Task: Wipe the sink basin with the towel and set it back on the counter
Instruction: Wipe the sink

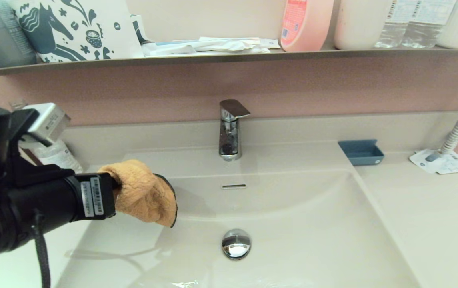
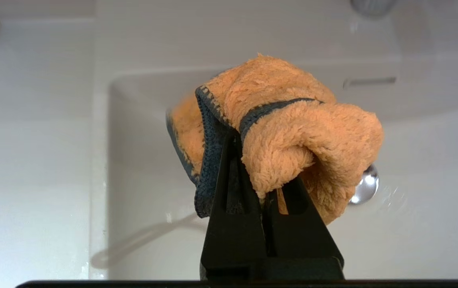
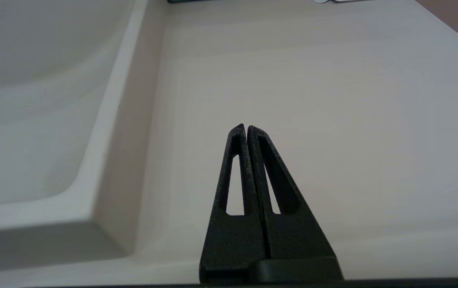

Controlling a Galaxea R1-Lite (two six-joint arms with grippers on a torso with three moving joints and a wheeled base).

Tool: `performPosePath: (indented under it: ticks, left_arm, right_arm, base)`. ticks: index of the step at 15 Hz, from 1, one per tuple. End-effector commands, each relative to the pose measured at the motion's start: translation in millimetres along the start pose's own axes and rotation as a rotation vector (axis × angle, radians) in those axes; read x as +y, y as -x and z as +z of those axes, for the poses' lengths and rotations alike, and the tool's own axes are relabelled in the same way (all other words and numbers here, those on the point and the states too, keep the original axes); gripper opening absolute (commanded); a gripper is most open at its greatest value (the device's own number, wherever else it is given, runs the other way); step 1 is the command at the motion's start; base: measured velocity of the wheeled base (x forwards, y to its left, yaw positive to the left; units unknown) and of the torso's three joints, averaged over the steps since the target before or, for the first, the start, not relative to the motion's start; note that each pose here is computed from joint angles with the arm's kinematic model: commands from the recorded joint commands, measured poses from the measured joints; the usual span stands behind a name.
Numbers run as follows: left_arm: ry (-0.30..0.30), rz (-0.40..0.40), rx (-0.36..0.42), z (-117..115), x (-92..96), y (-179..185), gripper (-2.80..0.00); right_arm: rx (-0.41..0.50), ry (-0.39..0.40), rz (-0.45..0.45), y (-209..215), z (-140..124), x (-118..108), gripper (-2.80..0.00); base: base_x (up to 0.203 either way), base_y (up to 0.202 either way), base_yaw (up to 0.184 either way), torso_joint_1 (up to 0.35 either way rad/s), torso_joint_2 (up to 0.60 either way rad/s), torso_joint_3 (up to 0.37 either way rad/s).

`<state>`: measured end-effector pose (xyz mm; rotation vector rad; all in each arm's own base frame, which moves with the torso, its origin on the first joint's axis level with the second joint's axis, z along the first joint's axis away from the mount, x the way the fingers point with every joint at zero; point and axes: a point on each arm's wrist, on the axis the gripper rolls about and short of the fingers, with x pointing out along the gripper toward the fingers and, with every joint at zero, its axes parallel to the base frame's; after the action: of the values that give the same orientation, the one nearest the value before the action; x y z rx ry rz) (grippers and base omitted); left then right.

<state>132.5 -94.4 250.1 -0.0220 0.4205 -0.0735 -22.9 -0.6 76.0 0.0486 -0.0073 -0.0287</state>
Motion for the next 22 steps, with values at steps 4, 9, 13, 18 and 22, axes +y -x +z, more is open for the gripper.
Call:
performPosePath:
  ticks: [4, 9, 13, 18, 22]
  left_arm:
    - [0.049, 0.003, -0.049, 7, 4.4, 5, -2.80]
    - [0.095, 0.019, 0.064, -22, 0.8, -15, -2.80]
    - [0.136, 0.049, 0.053, -37, 1.4, -49, -2.80]
    - [0.183, 0.030, 0.007, -42, 18.6, -89, -2.80]
    - [0.178, -0.001, 0.012, -58, 8.3, -103, -2.80]
  right_arm:
    - [0.000, 0.001, 0.000, 0, 0, 0, -2.80]
    - [0.000, 0.000, 0.000, 0, 0, 0, -2.80]
    - [0.000, -0.001, 0.000, 0, 0, 0, -2.80]
    - [0.000, -0.001, -0.001, 0, 0, 0, -2.80]
    - [0.000, 0.000, 0.000, 0, 0, 0, -2.80]
  base:
    - [0.000, 0.000, 0.000, 0.000, 0.00, 0.000]
    - [0.000, 0.000, 0.000, 0.000, 0.00, 0.000]
    - [0.000, 0.000, 0.000, 0.000, 0.00, 0.000]
    - [0.000, 0.000, 0.000, 0.000, 0.00, 0.000]
    - [0.000, 0.000, 0.000, 0.000, 0.00, 0.000]
